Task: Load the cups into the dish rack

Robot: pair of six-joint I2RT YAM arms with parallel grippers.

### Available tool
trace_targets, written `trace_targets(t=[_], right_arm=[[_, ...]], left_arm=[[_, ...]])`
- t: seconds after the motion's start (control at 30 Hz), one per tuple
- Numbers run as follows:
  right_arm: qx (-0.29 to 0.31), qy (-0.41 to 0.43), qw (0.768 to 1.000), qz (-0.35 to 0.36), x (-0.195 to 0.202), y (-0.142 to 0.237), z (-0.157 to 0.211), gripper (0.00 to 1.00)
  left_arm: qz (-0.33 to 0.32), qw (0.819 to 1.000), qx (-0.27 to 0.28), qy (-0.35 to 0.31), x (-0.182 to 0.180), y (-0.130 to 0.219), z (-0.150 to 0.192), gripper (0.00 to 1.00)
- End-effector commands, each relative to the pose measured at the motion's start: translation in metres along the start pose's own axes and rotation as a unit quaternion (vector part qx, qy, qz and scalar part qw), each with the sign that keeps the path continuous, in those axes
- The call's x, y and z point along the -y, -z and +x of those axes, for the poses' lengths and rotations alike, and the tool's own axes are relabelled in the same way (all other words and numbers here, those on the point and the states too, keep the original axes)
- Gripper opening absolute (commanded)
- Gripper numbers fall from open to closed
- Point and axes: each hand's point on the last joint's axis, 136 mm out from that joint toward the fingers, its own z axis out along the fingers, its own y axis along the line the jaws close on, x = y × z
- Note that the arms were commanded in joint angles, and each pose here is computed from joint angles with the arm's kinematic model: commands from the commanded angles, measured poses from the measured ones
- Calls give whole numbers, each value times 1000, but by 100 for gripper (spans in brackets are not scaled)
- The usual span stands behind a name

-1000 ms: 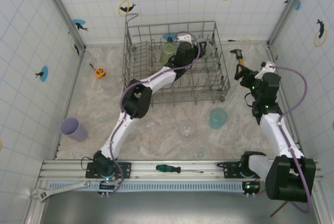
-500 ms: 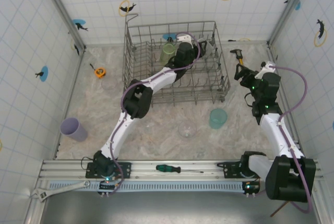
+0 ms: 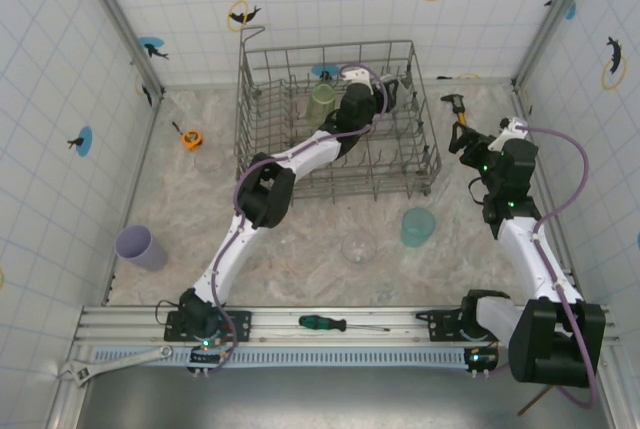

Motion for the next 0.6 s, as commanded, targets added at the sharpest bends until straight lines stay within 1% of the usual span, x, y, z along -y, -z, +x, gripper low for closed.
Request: trace_targets(t=[0.0,0.07,0.1,0.17,0.27,0.3,0.37,0.4,0.5,0.57], right_arm=[[11,2,1000,-7,-1,0,0,100],[11,2,1000,-8,-2,0,0,100],[11,2,1000,-8,-2,0,0,100],[11,1,1000,-8,-2,0,0,100],[11,2,1000,-10,-3,0,-1,100],[11,1,1000,-11,-4,0,-1,100],[10,1,1000,-11,-4,0,-1,100],[10,1,1000,-11,-4,0,-1,100],[12,1,1000,-12,-5,0,-3,100],[11,1,1000,-13,-6,0,-4,100]], left_arm=[[37,997,-59,-25,29,-2,60,9],[34,997,-61,-40,31,-1,62,13],[30,997,-61,-45,30,-1,63,18],[24,996,-62,-52,28,0,64,35],[21,996,-61,-57,28,3,62,51],[23,996,-58,-56,30,4,58,57],[33,997,-48,-51,38,9,48,64],[38,997,-41,-46,41,11,43,71],[45,998,-26,-41,50,15,30,83],[49,998,-20,-40,54,17,23,87]])
